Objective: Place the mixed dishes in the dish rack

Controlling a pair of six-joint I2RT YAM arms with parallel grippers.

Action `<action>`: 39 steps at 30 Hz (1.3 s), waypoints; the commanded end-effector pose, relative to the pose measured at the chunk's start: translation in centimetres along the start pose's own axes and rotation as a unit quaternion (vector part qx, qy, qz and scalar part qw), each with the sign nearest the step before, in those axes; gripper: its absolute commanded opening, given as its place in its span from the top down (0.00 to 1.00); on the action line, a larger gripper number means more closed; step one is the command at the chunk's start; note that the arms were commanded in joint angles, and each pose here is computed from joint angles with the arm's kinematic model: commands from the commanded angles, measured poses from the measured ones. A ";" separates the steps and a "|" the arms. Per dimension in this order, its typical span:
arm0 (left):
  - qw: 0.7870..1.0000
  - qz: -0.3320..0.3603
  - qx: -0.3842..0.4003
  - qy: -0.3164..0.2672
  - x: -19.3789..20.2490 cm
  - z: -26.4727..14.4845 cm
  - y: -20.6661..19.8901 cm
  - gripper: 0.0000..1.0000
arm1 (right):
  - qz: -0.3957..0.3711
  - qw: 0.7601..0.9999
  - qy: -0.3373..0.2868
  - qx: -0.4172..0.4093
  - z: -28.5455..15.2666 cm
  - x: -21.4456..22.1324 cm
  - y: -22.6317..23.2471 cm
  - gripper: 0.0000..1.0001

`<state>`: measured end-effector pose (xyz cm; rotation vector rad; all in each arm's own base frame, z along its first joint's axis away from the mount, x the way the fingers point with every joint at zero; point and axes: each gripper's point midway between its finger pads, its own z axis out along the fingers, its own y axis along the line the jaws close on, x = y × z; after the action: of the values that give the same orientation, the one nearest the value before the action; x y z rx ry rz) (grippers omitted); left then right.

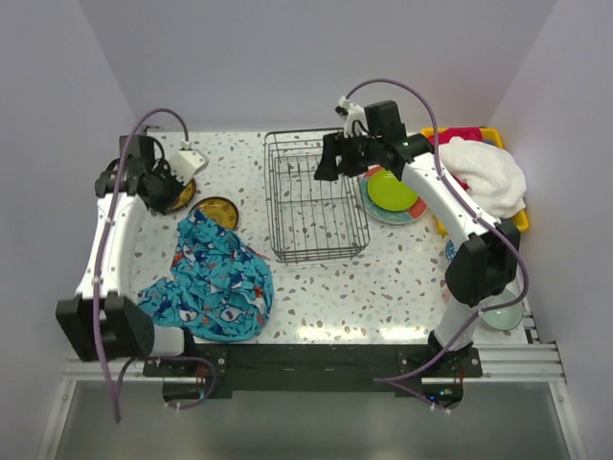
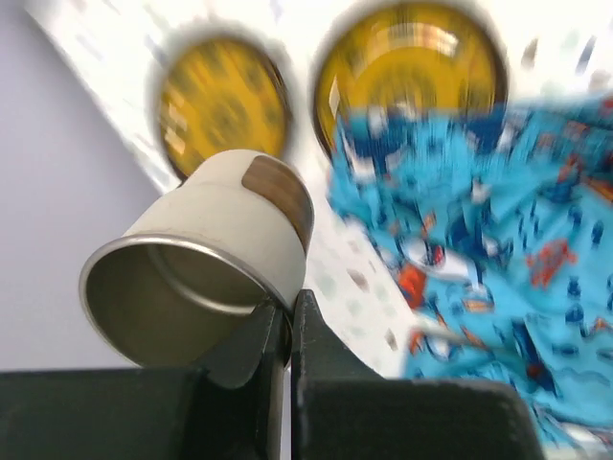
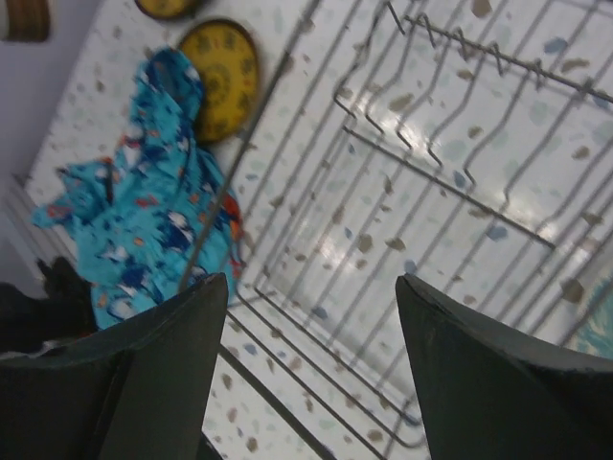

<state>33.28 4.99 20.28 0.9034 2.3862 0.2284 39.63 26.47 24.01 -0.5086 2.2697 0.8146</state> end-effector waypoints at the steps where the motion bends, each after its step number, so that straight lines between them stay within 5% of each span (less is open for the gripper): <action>1: 0.966 0.134 -0.134 -0.176 -8.3 -5.5 -0.1 1.00 | 0.077 0.987 -0.038 -0.135 0.0 -4.3 4.2 0.24; 5: 0.913 0.235 -0.222 -0.248 -11.0 -4.5 -3.6 1.00 | 0.147 0.958 -0.043 -0.245 -0.2 -6.3 6.2 0.24; 9: 0.827 0.307 -0.351 -0.314 -14.5 -6.3 -4.0 1.00 | 0.222 0.927 -0.057 -0.298 -0.4 -8.8 6.3 0.22; 18: 0.740 0.389 -0.452 -0.312 -18.3 -3.6 -6.9 1.00 | 0.320 0.906 -0.014 -0.278 2.0 -8.0 5.8 0.17; 22: 0.720 0.396 -0.474 -0.317 -19.4 -3.0 -8.1 1.00 | 0.341 0.906 -0.009 -0.250 3.6 -7.2 5.0 0.17; 39: 0.712 0.423 -0.429 -0.360 -24.1 -0.6 -14.6 1.00 | 0.358 0.897 0.007 -0.261 6.7 -7.7 7.1 0.17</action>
<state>39.28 -20.85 22.47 1.3506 0.8670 1.0043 44.71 35.90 26.08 0.1715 2.2734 1.7659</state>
